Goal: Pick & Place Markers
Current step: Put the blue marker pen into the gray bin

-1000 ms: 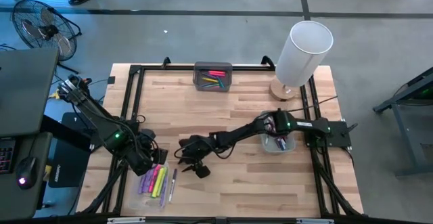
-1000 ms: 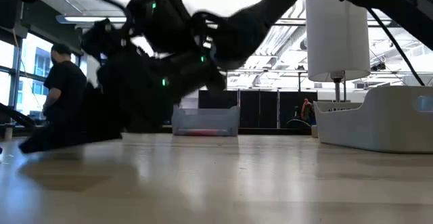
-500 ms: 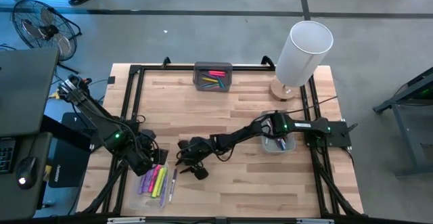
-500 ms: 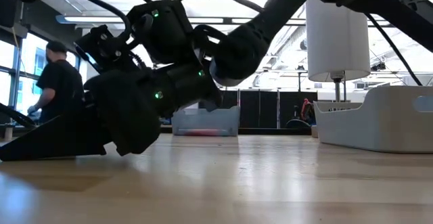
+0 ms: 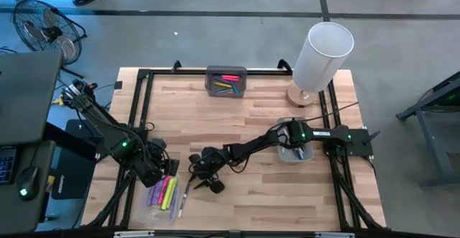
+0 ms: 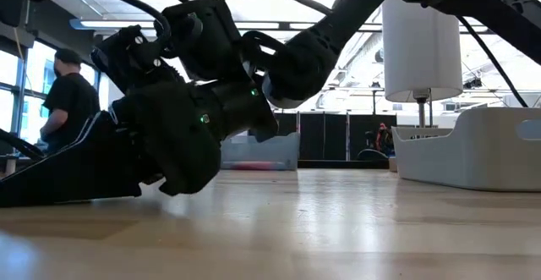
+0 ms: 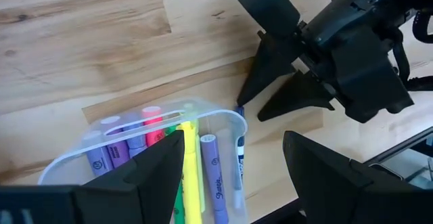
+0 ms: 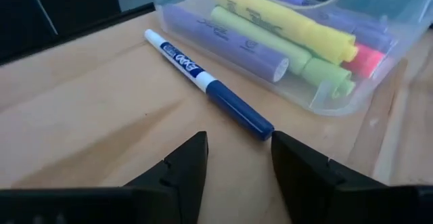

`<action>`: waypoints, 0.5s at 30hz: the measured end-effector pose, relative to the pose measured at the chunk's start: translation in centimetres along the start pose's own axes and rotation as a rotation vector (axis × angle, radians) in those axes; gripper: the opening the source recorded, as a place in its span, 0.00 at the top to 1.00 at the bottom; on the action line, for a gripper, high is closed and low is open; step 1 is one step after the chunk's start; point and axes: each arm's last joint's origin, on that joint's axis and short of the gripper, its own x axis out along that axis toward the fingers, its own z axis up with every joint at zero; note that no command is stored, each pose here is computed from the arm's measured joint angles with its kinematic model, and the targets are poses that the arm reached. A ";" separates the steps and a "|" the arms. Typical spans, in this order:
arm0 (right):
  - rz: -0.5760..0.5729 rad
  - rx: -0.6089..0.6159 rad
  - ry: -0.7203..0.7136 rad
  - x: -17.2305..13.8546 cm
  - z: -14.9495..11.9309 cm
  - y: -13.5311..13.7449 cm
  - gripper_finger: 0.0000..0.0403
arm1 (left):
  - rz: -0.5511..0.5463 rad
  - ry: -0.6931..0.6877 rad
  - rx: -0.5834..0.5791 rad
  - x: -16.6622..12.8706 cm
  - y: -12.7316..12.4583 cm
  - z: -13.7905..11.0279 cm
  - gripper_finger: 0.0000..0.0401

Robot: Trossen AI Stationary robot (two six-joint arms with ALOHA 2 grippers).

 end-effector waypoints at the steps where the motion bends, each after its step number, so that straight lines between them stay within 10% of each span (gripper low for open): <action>1: 0.005 0.022 0.004 0.0 -0.1 0.0 0.62 | 0.000 0.000 0.000 0.0 0.0 0.0 0.38; 15: 0.106 0.077 0.120 -1.7 2.5 1.0 0.65 | -0.002 -0.003 0.003 0.0 0.0 0.0 0.38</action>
